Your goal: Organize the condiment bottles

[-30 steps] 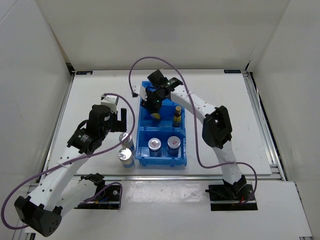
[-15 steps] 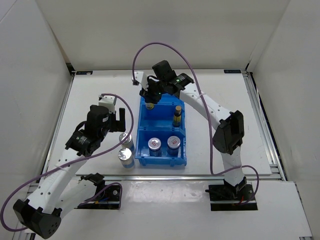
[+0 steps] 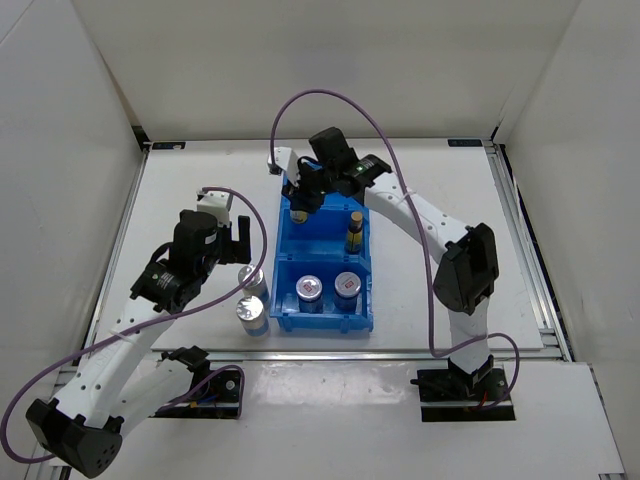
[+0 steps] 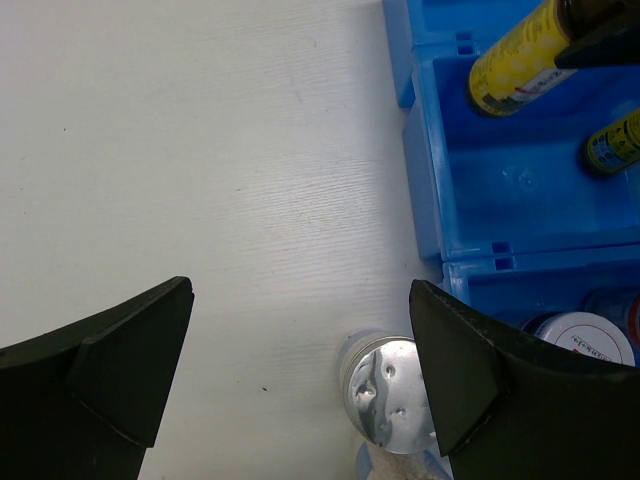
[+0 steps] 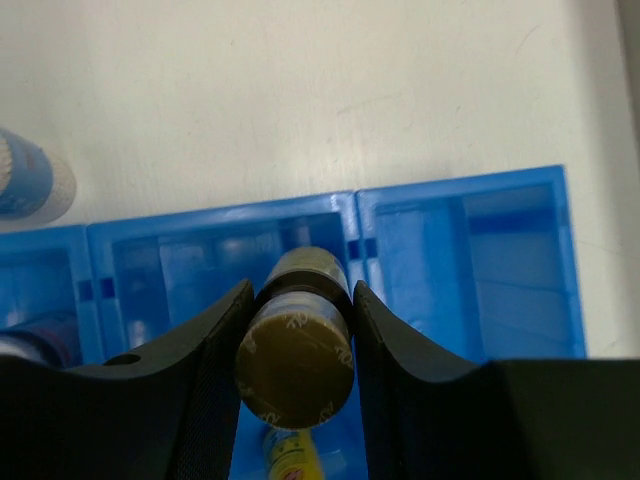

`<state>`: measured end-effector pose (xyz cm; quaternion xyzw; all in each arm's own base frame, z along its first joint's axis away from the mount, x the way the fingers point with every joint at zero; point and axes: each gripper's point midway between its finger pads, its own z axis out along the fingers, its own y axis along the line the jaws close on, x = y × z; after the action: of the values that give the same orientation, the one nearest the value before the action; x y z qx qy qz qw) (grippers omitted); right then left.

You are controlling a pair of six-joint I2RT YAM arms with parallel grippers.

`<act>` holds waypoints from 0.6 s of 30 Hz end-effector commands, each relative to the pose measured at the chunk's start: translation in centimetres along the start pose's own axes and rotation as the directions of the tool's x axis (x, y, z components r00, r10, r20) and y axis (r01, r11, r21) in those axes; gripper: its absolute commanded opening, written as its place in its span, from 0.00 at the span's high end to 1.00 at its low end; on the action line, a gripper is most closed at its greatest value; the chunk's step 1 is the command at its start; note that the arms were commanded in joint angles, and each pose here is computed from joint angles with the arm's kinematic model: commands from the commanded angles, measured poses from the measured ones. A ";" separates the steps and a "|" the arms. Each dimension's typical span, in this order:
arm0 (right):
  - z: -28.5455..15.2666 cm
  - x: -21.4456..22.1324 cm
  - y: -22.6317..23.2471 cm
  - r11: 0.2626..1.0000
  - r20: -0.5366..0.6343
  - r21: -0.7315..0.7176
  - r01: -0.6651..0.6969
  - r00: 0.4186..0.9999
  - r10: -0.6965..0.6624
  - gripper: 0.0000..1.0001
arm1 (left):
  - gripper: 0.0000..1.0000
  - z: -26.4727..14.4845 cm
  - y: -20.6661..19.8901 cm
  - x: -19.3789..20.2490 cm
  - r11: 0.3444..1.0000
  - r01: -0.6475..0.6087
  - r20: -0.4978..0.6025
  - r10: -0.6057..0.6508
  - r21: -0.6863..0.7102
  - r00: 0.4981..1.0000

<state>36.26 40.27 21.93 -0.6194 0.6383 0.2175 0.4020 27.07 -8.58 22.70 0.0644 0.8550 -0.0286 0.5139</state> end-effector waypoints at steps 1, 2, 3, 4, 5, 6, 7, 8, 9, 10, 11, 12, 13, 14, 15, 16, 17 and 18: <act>-1.2 -0.7 1.0 0.999 0.021 -0.018 -0.026 0.999 0.026 1.00 | 0.00 -0.6 0.1 -1.4 1.000 0.019 0.042 -0.019 -0.003 0.999; -1.7 -1.0 0.8 1.000 0.023 -0.003 -0.022 0.999 0.022 1.00 | 0.00 -0.6 0.1 -1.4 1.000 0.019 0.042 -0.019 -0.003 0.999; -1.9 -1.3 1.3 1.000 0.023 -0.011 -0.006 1.000 0.006 1.00 | 0.00 -0.6 0.1 -1.4 1.000 0.019 0.042 -0.019 -0.003 0.999; -2.3 -1.6 1.1 1.000 0.024 0.003 -0.002 1.000 0.002 1.00 | 0.00 -0.6 0.1 -1.4 1.000 0.019 0.042 -0.019 -0.003 0.999; -2.3 -1.6 1.1 1.000 0.024 0.003 0.009 1.000 -0.009 1.00 | 0.00 -0.6 0.1 -1.4 1.000 0.019 0.042 -0.019 -0.003 0.999; -2.4 -1.3 1.2 1.000 0.015 -0.003 0.004 1.000 -0.004 1.00 | 0.00 -0.6 0.1 -1.4 1.000 0.019 0.042 -0.019 -0.003 0.999; -2.8 -1.7 1.2 1.000 0.024 0.003 0.009 1.000 -0.009 1.00 | 0.00 -0.6 0.1 -1.4 1.000 0.019 0.042 -0.019 -0.003 0.999; -2.6 -1.2 1.4 1.000 0.014 -0.004 0.003 1.000 -0.003 1.00 | 0.00 -0.6 0.1 -1.4 1.000 0.019 0.042 -0.019 -0.003 0.999; -2.4 -0.7 1.7 1.000 0.002 -0.012 -0.003 1.000 0.003 1.00 | 0.00 -0.6 0.1 -1.4 1.000 0.019 0.042 -0.019 -0.003 0.999; -2.4 -0.7 1.7 1.000 0.002 -0.012 -0.003 1.000 0.003 1.00 | 0.00 -0.6 0.1 -1.4 1.000 0.019 0.042 -0.019 -0.003 0.999; -2.2 -0.2 1.9 1.000 -0.009 -0.019 -0.008 1.000 0.008 1.00 | 0.00 -0.6 0.1 -1.4 1.000 0.019 0.042 -0.019 -0.003 0.999; -1.9 0.5 2.2 1.000 -0.022 -0.027 -0.015 1.000 0.015 1.00 | 0.00 -0.6 0.1 -1.4 1.000 0.019 0.042 -0.019 -0.003 0.999; -1.7 0.7 2.3 0.999 -0.024 -0.029 -0.017 1.000 0.016 1.00 | 0.00 -0.6 0.1 -1.4 1.000 0.019 0.042 -0.019 -0.003 0.999; -1.5 1.0 2.6 0.999 -0.021 -0.041 -0.019 1.000 0.018 1.00 | 0.00 -0.6 0.1 -1.4 1.000 0.019 0.042 -0.019 -0.003 0.999; -1.0 1.7 2.8 0.998 -0.037 -0.052 -0.028 0.999 0.026 1.00 | 0.00 -0.6 0.1 -1.4 1.000 0.019 0.042 -0.019 -0.003 0.999; -0.3 2.4 3.1 0.997 -0.044 -0.067 -0.035 0.998 0.032 1.00 | 0.00 -0.6 0.1 -1.4 1.000 0.019 0.042 -0.019 -0.003 0.999; -0.2 2.2 3.0 0.998 -0.036 -0.062 -0.030 0.999 0.028 1.00 | 0.00 -0.6 0.1 -1.4 1.000 0.019 0.042 -0.019 -0.003 0.999; 0.2 2.8 3.3 0.996 -0.046 -0.079 -0.040 0.998 0.036 1.00 | 0.00 -0.6 0.1 -1.4 1.000 0.019 0.042 -0.019 -0.003 0.999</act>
<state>33.32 37.98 16.39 -0.6247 0.6781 0.2189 0.3194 27.07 -8.59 22.70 0.0631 0.8550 -0.0291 0.5139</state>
